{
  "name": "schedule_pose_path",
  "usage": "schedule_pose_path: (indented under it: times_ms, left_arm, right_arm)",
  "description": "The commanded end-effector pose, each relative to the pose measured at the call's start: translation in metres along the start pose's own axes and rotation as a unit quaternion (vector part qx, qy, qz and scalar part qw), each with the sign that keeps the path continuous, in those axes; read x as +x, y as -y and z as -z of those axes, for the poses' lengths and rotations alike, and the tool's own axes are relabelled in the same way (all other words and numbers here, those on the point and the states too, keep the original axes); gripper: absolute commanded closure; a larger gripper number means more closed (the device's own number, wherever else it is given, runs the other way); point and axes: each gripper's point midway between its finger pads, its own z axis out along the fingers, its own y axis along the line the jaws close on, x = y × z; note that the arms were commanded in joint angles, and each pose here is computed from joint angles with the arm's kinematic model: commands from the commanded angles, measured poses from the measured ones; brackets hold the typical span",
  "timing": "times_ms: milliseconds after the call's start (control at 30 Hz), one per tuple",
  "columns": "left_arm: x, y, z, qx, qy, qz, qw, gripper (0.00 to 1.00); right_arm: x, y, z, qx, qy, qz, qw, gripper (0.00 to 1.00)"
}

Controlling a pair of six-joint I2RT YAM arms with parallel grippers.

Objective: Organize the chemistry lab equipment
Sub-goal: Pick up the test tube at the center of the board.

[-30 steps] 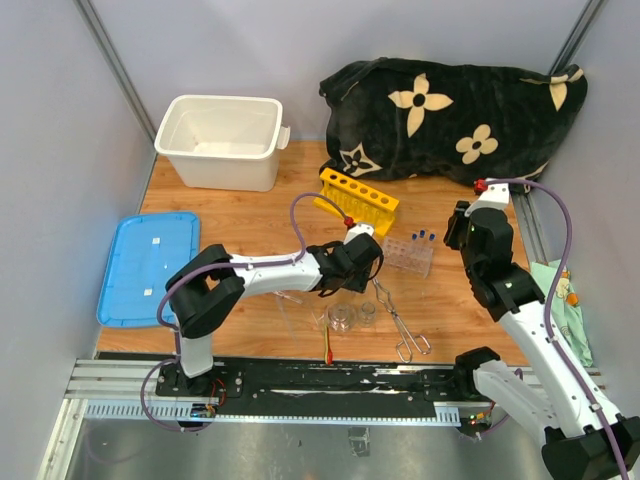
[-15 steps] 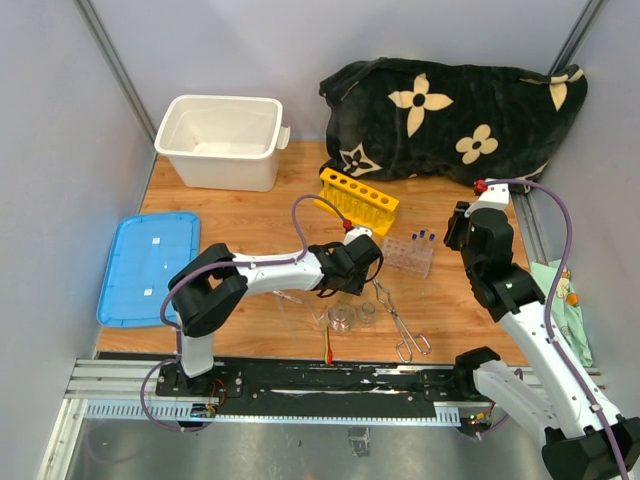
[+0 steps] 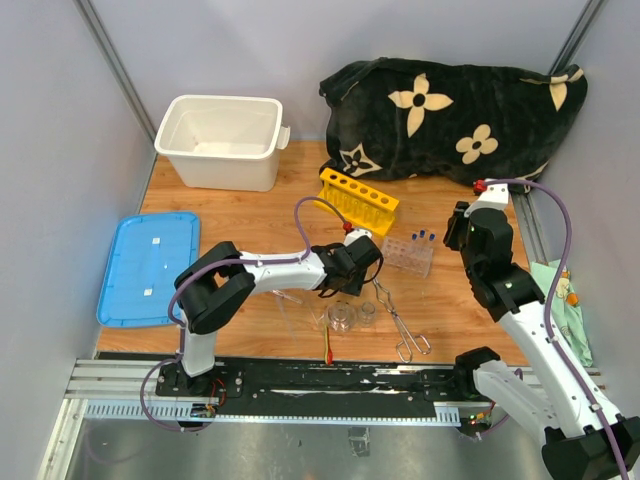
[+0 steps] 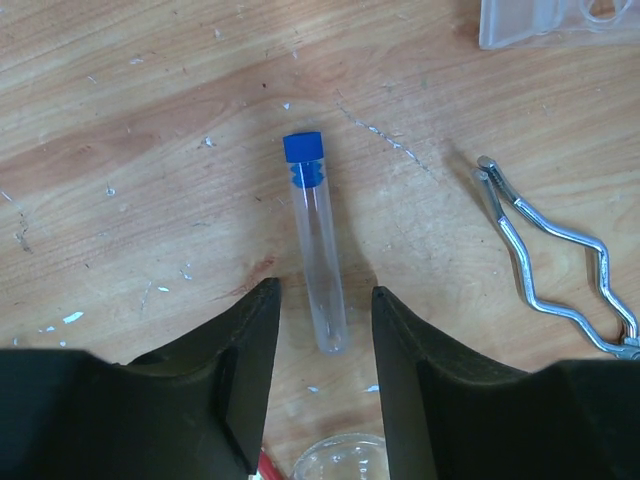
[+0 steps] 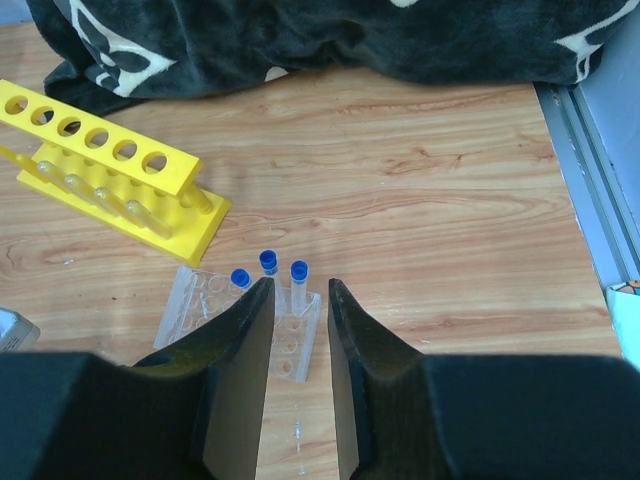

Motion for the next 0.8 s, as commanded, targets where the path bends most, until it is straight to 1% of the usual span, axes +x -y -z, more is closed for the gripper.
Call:
schedule_pose_path:
  times_ms: [0, 100, 133, 167, 200, 367, 500, 633, 767]
  left_arm:
    - [0.005, 0.001, -0.010, 0.002, -0.009, 0.003, 1.000, 0.60]
    - [0.006, 0.002, -0.011, 0.007, -0.011, 0.002, 1.000, 0.78]
    - [0.006, 0.002, -0.011, 0.007, -0.011, 0.002, 1.000, 0.88]
    - [0.007, 0.002, -0.011, 0.007, -0.014, 0.002, 1.000, 0.94]
    - [0.007, 0.002, -0.010, 0.008, -0.014, 0.002, 1.000, 0.98]
    - [0.003, -0.006, 0.001, -0.001, -0.002, 0.000, 1.000, 1.00]
    - [-0.012, -0.008, 0.023, 0.026, 0.043, -0.011, 0.999, 1.00]
    - [-0.032, -0.020, 0.054, 0.035, 0.109, -0.020, 0.993, 1.00]
    - [-0.056, -0.030, 0.092, 0.047, 0.182, -0.014, 0.982, 1.00]
  right_arm:
    - [0.002, -0.006, -0.002, -0.013, 0.001, 0.008, 1.000, 0.71]
    - [0.003, -0.007, -0.003, -0.014, -0.001, 0.009, 1.000, 0.71]
    - [0.003, -0.007, -0.003, -0.015, -0.002, 0.009, 1.000, 0.71]
    - [0.003, -0.008, -0.003, -0.016, -0.001, 0.009, 1.000, 0.71]
    - [0.003, -0.008, -0.003, -0.017, -0.001, 0.008, 1.000, 0.71]
    - [-0.001, -0.015, -0.001, -0.037, -0.003, 0.005, 0.999, 0.71]
    - [-0.006, -0.043, 0.004, -0.106, -0.027, 0.000, 0.994, 0.67]
    - [0.000, -0.089, 0.013, -0.221, -0.087, -0.014, 0.971, 0.64]
    - [0.006, -0.122, 0.025, -0.306, -0.125, -0.042, 0.943, 0.58]
